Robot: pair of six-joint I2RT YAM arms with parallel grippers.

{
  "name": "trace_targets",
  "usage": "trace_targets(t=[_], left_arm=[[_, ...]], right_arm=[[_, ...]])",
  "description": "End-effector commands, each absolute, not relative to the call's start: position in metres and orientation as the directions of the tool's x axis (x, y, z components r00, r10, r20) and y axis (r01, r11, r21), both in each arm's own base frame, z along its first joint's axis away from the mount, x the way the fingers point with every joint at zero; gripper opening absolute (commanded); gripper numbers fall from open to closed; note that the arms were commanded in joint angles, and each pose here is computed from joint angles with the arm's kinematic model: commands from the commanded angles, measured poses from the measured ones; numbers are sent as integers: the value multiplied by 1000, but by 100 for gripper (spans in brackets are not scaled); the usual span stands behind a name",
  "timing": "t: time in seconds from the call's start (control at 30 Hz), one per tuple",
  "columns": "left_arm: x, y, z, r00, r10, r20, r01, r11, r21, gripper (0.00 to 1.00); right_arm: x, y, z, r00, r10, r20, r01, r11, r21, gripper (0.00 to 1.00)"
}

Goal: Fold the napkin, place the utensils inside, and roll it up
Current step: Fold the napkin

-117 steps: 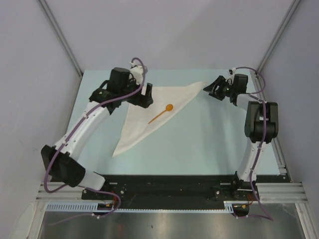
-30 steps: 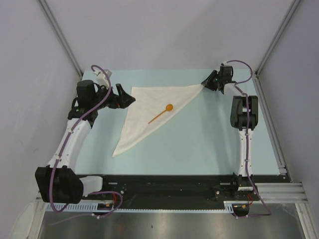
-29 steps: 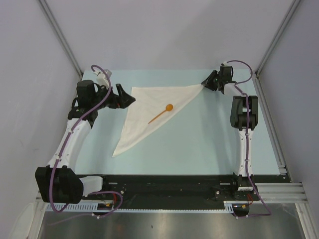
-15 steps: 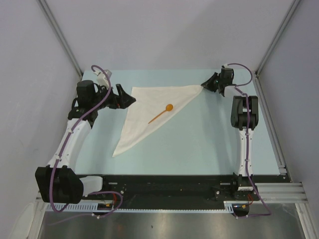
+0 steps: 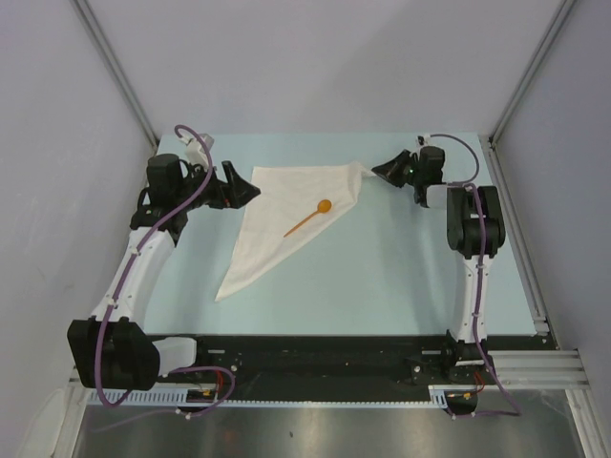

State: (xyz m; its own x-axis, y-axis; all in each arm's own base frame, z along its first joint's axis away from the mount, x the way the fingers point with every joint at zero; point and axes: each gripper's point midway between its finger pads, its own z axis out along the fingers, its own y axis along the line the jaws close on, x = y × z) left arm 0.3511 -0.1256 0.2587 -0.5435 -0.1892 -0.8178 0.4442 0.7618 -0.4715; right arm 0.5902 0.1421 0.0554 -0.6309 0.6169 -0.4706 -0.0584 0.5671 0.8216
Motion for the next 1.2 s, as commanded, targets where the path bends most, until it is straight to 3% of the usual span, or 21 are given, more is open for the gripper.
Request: trace_targets(t=[0.0, 0.23, 0.6, 1.17], left_arm=[[347, -125, 276, -495, -199, -846, 480, 749, -457, 95], [343, -125, 283, -475, -201, -857, 490, 748, -447, 95], [337, -128, 292, -454, -207, -867, 509, 738, -443, 95], [333, -129, 297, -442, -213, -871, 524, 727, -444, 95]], right_arm=[[576, 181, 187, -496, 579, -647, -389, 518, 762, 0], [534, 241, 214, -543, 488, -683, -490, 477, 730, 0], [456, 337, 201, -653, 337, -679, -558, 393, 731, 0], [392, 401, 184, -733, 238, -638, -568, 302, 765, 0]])
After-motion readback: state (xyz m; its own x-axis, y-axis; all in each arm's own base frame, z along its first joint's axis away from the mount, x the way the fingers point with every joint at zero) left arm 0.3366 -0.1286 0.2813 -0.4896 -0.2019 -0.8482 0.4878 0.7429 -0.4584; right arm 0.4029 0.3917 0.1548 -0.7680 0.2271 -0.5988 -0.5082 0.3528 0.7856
